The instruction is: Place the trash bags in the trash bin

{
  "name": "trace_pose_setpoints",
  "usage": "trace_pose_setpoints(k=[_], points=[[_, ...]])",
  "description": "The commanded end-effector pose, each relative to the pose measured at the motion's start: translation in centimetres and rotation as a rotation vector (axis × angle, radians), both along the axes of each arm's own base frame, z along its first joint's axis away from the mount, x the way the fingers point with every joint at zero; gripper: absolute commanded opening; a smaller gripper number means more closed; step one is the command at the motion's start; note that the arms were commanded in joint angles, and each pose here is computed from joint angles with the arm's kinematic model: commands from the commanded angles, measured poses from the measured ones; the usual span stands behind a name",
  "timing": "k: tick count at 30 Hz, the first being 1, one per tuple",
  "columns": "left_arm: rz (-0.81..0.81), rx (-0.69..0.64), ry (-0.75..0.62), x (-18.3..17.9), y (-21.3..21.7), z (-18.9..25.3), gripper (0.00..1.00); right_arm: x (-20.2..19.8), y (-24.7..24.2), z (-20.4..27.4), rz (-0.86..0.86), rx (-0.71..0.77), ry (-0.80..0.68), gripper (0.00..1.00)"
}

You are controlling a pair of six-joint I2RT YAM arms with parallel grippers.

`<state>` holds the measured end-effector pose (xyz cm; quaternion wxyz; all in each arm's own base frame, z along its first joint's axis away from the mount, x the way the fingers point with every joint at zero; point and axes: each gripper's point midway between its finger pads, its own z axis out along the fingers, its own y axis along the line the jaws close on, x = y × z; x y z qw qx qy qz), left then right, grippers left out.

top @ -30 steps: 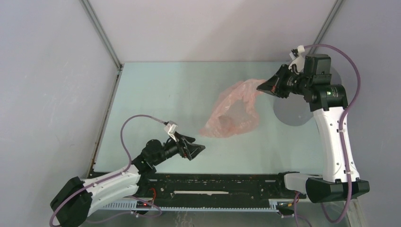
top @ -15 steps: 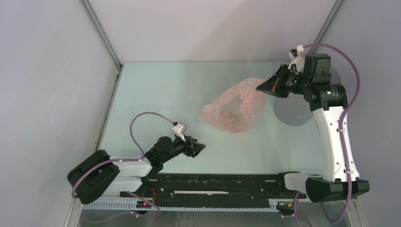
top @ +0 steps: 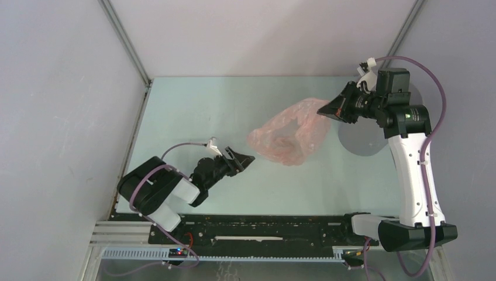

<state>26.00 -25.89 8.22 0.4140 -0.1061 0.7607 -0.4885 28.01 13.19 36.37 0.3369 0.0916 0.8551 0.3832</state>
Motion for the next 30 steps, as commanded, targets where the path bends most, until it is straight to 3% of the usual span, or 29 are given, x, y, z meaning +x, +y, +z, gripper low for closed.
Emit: trace_pose_setpoints(k=[1, 8, 13, 19, 23, 28, 30], points=[[0.121, -0.164, 0.055, 3.0, 0.3, 2.0, 0.82, -0.9, -0.1, 0.9, 0.019, -0.004, -0.043, 0.0], [0.095, -0.132, 0.071, 4.9, -1.2, 1.1, 0.82, -1.2, -0.1, 0.5, 0.022, -0.007, -0.031, 0.0], [0.06, -0.181, 0.077, 6.2, -3.1, 1.5, 0.79, -1.1, 0.0, 0.3, 0.025, -0.006, -0.023, 0.0], [0.071, -0.194, 0.092, 7.7, -3.6, 1.0, 0.56, -1.4, 0.0, -0.4, 0.03, -0.005, -0.01, 0.01], [0.077, -0.164, 0.066, 8.4, -3.5, 1.3, 0.5, -1.7, 0.0, -0.9, 0.03, -0.008, 0.002, 0.01], [0.046, -0.142, 0.055, 9.4, -4.4, 1.2, 0.51, -2.1, 0.0, -0.9, 0.032, -0.004, 0.008, 0.01], [0.054, -0.147, 0.06, 9.7, -4.3, 1.0, 0.46, -2.2, -0.1, -0.8, 0.027, -0.006, 0.006, 0.01]])
